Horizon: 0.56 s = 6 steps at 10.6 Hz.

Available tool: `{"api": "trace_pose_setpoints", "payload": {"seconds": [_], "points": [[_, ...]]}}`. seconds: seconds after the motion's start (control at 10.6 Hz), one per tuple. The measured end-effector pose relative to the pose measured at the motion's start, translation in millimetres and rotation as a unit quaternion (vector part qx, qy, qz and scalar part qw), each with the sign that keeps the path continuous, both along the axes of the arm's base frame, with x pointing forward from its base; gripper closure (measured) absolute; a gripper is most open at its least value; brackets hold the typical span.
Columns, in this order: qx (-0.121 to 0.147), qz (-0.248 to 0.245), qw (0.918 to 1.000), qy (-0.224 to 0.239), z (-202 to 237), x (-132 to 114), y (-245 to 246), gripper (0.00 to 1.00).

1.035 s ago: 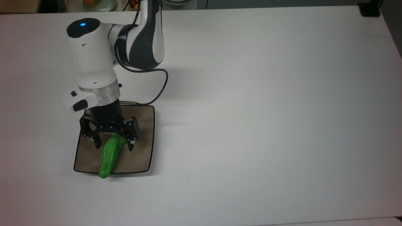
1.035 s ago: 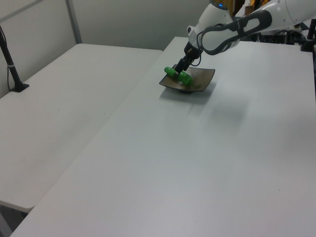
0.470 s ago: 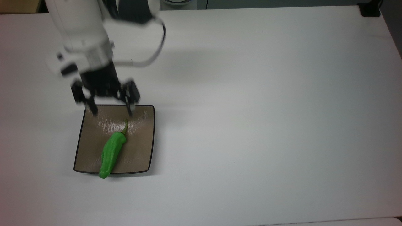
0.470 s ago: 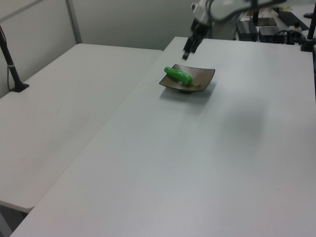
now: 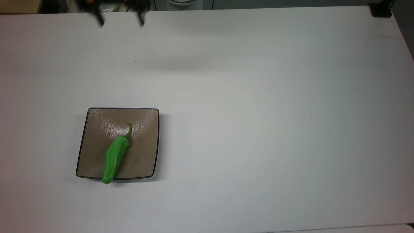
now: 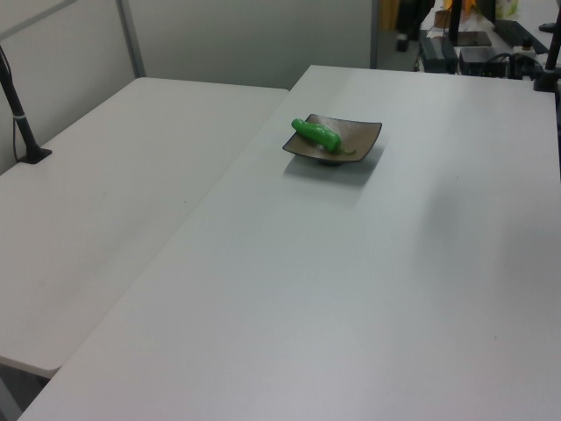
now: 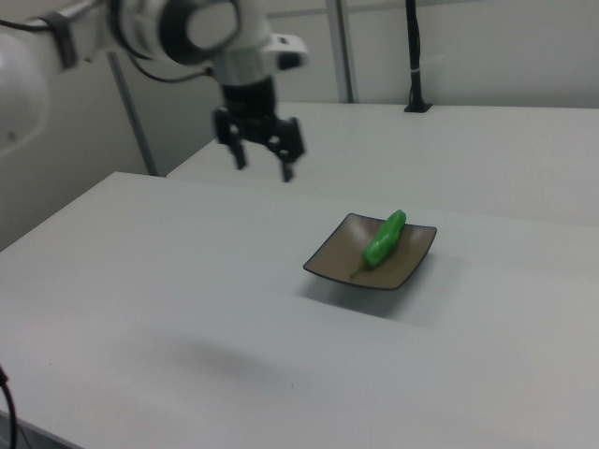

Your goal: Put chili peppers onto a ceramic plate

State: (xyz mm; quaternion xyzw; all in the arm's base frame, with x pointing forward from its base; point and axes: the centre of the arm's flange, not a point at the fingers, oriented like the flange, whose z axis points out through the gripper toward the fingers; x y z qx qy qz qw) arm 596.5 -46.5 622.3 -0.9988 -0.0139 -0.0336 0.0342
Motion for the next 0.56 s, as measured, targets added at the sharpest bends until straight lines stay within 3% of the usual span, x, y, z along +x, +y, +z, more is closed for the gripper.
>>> {"api": "trace_pose_setpoints", "payload": {"seconds": [0.28,0.47,0.56], "points": [[0.0,0.041,0.9982,0.044,12,-39,78,0.0],[-0.003,0.074,0.9957,0.056,-5,-47,118,0.0],[-0.002,0.085,0.9956,0.04,-13,-44,133,0.0]]}}
